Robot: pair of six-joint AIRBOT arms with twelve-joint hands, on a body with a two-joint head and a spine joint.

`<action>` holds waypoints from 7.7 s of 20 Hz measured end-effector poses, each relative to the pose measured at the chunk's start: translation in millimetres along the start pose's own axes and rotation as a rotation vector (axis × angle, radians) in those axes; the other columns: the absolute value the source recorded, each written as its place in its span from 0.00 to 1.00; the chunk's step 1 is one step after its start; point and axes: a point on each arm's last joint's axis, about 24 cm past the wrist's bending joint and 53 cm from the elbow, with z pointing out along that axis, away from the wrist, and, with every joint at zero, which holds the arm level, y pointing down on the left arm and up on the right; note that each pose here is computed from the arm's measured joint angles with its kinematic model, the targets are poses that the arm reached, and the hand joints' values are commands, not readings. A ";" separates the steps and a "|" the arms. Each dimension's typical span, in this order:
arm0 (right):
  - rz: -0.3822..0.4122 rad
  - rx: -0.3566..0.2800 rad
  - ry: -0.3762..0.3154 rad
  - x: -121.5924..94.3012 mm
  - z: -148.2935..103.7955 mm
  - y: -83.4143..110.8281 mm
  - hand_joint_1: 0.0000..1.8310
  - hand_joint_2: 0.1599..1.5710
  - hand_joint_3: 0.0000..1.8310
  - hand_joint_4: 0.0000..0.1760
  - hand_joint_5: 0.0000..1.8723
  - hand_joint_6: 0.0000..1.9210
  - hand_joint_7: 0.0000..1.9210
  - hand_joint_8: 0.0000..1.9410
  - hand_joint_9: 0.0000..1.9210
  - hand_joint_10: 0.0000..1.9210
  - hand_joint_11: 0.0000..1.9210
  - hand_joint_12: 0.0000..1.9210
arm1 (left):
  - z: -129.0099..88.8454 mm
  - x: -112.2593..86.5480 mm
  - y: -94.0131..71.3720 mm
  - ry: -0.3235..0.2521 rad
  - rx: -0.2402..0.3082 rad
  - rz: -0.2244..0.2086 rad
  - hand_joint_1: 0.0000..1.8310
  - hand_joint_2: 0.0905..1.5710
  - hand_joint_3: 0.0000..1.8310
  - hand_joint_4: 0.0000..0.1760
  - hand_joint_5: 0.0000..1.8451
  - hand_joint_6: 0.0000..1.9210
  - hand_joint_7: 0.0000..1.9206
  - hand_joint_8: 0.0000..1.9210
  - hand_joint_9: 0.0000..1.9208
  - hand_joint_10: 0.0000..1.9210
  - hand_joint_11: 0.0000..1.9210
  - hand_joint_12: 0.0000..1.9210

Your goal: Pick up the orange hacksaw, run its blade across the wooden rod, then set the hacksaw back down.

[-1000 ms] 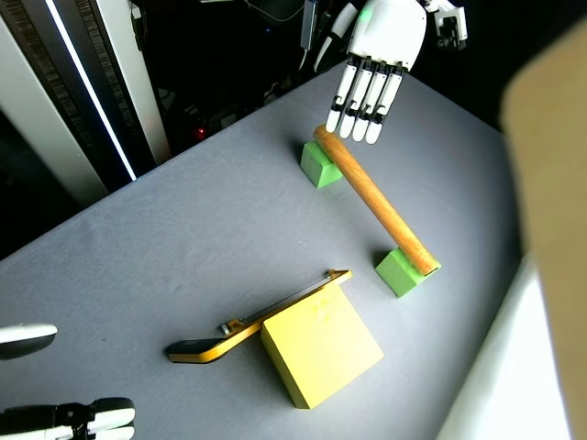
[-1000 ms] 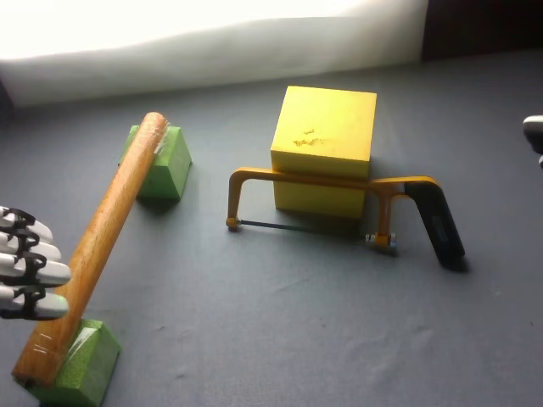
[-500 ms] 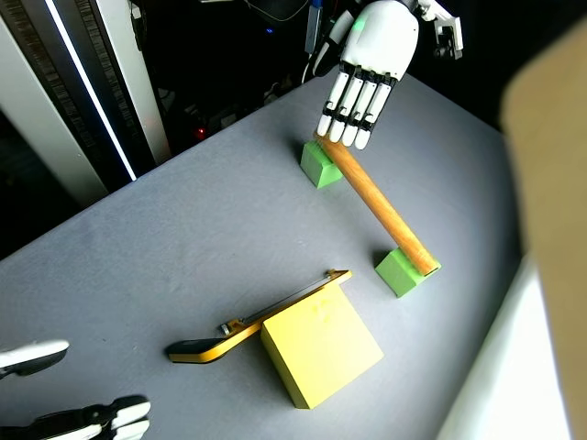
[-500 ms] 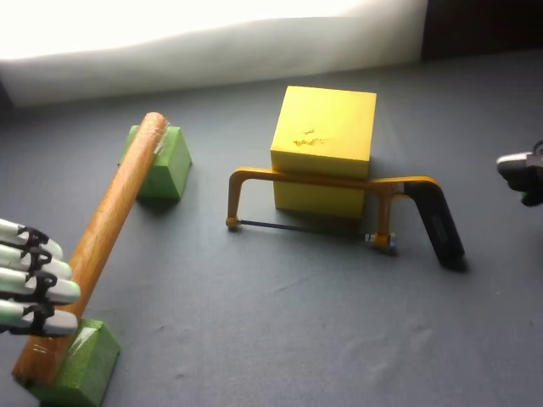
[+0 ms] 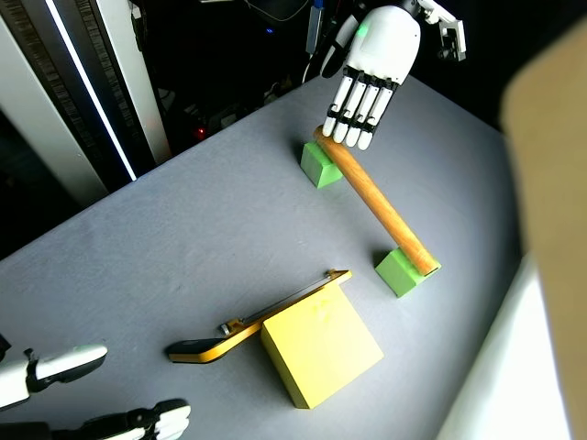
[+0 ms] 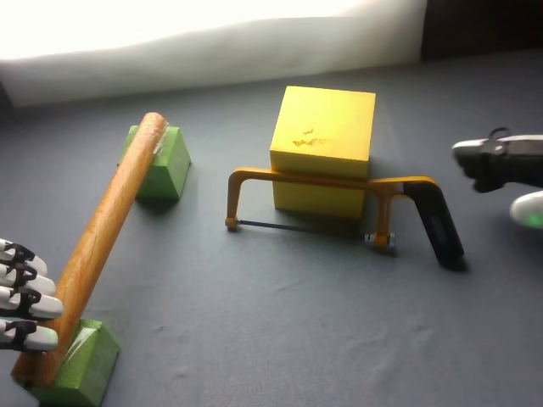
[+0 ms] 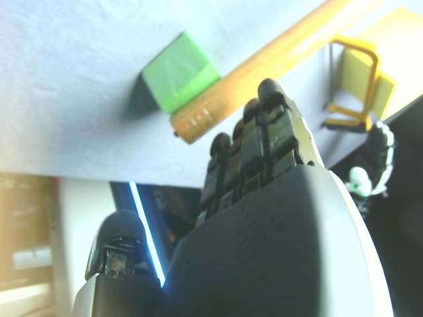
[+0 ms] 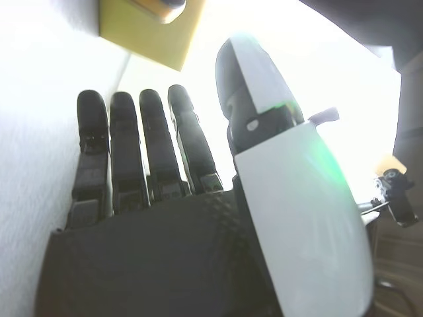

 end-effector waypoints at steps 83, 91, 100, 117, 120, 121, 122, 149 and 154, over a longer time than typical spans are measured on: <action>-0.130 -0.287 -0.199 62.4 2.9 100.7 0.70 0.67 0.00 0.00 0.54 0.39 0.54 0.58 0.50 0.56 0.45 0.76 | 7.0 12.0 -2.7 0.046 0.017 -0.018 0.01 0.80 0.00 0.00 0.05 0.00 0.03 0.00 0.02 0.00 0.00 0.12; -0.082 -0.561 -0.421 61.9 -33.1 129.2 0.69 0.67 0.00 0.00 0.52 0.41 0.53 0.60 0.51 0.55 0.46 0.74 | 7.0 11.9 -2.7 0.046 0.017 -0.018 0.00 0.80 0.00 0.00 0.06 0.00 0.05 0.00 0.04 0.00 0.00 0.16; 0.045 -0.648 -0.492 78.4 1.9 124.3 0.69 0.68 0.00 0.00 0.51 0.43 0.53 0.60 0.51 0.54 0.46 0.73 | 8.4 11.5 -2.5 0.046 0.016 -0.016 0.01 0.81 0.00 0.00 0.05 0.00 0.03 0.00 0.03 0.00 0.00 0.11; 0.228 -0.632 -0.507 123.4 70.6 107.4 0.69 0.68 0.00 0.00 0.52 0.40 0.52 0.62 0.49 0.57 0.44 0.75 | 9.1 10.1 -2.1 0.040 0.013 -0.017 0.01 0.81 0.00 0.00 0.03 0.00 0.01 0.00 0.03 0.00 0.00 0.11; 0.216 -0.594 -0.500 129.1 78.2 100.8 0.69 0.68 0.00 0.00 0.51 0.44 0.52 0.62 0.48 0.57 0.43 0.76 | 9.2 10.6 -1.9 0.043 0.012 -0.015 0.01 0.81 0.00 0.00 0.03 0.00 0.01 0.00 0.02 0.00 0.00 0.11; 0.217 -0.582 -0.499 130.3 79.4 98.7 0.69 0.68 0.00 0.00 0.50 0.44 0.52 0.62 0.48 0.57 0.44 0.76 | 9.2 10.6 -1.9 0.043 0.012 -0.015 0.02 0.81 0.00 0.00 0.03 0.00 0.01 0.00 0.02 0.00 0.00 0.09; 0.216 -0.567 -0.495 133.3 81.2 95.6 0.74 0.70 0.00 0.00 0.47 0.46 0.48 0.61 0.45 0.70 0.44 0.75 | 9.2 10.7 -1.9 0.043 0.012 -0.015 0.01 0.81 0.00 0.00 0.03 0.00 0.01 0.00 0.02 0.00 0.00 0.09; 0.285 -0.458 -0.625 147.7 100.5 30.1 0.69 0.68 0.00 0.00 0.52 0.42 0.53 0.60 0.49 0.56 0.44 0.76 | 9.2 10.2 -0.3 0.041 0.005 -0.013 0.03 0.80 0.00 0.00 0.03 0.00 0.02 0.00 0.02 0.00 0.01 0.02; 0.285 -0.458 -0.622 151.5 111.1 23.2 0.69 0.69 0.00 0.00 0.49 0.46 0.52 0.60 0.50 0.53 0.44 0.74 | 9.2 9.2 -0.3 0.038 0.005 -0.014 0.01 0.81 0.00 0.00 0.03 0.00 0.01 0.00 0.02 0.00 0.00 0.08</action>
